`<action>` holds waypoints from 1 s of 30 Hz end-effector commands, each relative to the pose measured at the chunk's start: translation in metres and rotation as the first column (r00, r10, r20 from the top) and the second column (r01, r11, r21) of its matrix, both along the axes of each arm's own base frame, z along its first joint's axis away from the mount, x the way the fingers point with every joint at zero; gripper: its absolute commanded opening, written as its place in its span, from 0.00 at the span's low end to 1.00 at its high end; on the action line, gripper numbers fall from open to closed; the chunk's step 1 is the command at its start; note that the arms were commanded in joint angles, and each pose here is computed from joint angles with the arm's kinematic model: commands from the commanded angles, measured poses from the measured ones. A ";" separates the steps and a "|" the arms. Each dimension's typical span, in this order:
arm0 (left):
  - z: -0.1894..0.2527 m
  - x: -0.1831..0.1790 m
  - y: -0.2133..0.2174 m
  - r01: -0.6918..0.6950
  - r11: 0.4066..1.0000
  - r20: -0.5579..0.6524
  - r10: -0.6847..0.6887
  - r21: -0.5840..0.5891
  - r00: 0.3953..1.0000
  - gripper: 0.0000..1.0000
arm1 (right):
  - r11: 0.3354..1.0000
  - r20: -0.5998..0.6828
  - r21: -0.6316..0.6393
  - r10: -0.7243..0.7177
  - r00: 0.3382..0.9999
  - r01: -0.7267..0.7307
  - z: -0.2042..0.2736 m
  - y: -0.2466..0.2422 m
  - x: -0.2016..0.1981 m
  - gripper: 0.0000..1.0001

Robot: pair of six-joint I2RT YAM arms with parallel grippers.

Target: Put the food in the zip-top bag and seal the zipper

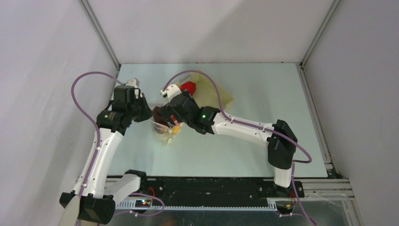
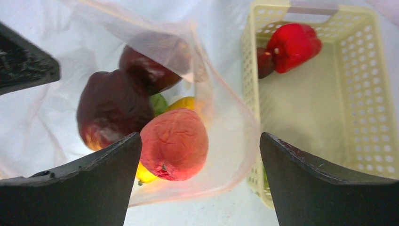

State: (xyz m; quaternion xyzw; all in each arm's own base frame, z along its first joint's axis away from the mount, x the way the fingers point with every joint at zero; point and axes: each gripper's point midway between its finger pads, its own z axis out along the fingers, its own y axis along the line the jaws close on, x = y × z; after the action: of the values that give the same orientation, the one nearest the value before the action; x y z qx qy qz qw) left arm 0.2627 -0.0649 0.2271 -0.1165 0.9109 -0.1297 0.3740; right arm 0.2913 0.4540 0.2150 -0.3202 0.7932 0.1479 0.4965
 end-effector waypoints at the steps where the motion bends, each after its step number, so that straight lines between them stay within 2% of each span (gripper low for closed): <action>1: 0.011 0.003 0.002 0.008 1.000 0.055 -0.008 0.014 0.998 0.00 | 0.991 0.129 0.081 -0.120 0.984 0.110 0.065 -0.023 0.025 0.99; 5: 0.009 0.003 0.004 -0.002 1.000 0.052 0.001 0.020 0.999 0.00 | 0.988 0.131 0.156 -0.012 0.991 -0.009 0.091 -0.015 0.011 0.99; 9: 0.008 0.004 0.007 -0.017 0.999 0.047 0.015 0.029 0.999 0.00 | 0.938 0.134 0.297 0.146 0.980 -0.180 0.123 -0.010 -0.012 0.99; 12: 0.008 0.004 0.007 -0.018 0.999 0.047 0.016 0.031 0.999 0.00 | 0.901 0.106 0.368 0.206 0.973 -0.231 0.132 -0.020 -0.014 1.00; 14: 0.007 0.005 0.007 -0.016 0.999 0.046 0.014 0.031 0.999 0.00 | 0.900 0.068 0.377 0.209 0.975 -0.219 0.126 -0.031 -0.002 0.99; 17: 0.006 0.005 0.007 -0.016 0.999 0.039 0.015 0.032 0.999 0.00 | 0.929 -0.025 0.336 0.173 0.985 -0.155 0.105 -0.059 0.022 1.00; 22: 0.004 0.006 0.007 -0.016 0.999 0.030 0.015 0.034 0.999 0.00 | 0.982 -0.137 0.171 0.104 0.985 -0.080 0.057 -0.102 0.049 0.99; 27: 0.001 0.007 0.013 -0.041 0.998 0.020 0.040 0.057 0.999 0.00 | 0.997 -0.215 0.016 0.076 0.974 -0.075 0.015 -0.125 0.067 0.99; 30: 0.000 0.006 0.013 -0.042 0.997 0.016 0.041 0.058 0.999 0.00 | 0.997 -0.259 0.003 0.077 0.963 -0.079 0.009 -0.130 0.078 0.99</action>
State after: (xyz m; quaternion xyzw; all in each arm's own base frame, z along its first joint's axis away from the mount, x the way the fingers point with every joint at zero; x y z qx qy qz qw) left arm 0.2653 -0.0577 0.2243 -0.1251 0.9116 -0.1098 0.3758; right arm 0.3642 0.3302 0.2265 -0.3033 0.8332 0.2083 0.4128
